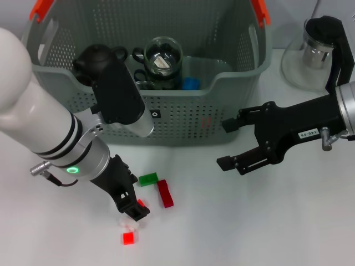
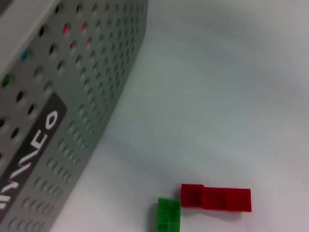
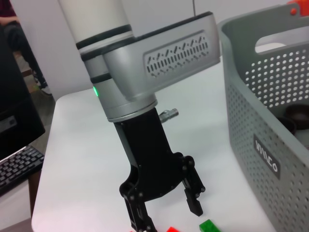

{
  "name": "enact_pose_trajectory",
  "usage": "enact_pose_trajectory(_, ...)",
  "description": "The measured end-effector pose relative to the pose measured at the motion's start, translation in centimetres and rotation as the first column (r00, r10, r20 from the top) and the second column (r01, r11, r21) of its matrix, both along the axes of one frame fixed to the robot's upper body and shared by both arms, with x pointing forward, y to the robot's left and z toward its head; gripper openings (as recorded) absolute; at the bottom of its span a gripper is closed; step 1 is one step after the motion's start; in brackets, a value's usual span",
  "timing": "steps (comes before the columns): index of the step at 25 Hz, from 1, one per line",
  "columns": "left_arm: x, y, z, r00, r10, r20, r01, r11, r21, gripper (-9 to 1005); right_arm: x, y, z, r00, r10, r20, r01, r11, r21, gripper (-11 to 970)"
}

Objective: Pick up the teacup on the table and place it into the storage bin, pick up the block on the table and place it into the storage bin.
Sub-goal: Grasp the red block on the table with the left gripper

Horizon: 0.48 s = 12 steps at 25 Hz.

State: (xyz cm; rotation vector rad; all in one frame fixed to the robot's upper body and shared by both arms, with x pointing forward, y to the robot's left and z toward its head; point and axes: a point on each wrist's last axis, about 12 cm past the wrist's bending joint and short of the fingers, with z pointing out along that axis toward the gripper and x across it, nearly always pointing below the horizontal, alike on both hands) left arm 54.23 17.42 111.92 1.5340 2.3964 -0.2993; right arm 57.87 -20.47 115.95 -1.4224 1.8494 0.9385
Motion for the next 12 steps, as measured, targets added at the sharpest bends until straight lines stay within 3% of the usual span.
enact_pose_trajectory(12,0.11,-0.18,-0.17,1.0,0.006,-0.004,-0.006,1.0,0.006,775,-0.61,0.27,-0.33,0.997,0.07,-0.026,-0.071,0.996,-0.048,945)
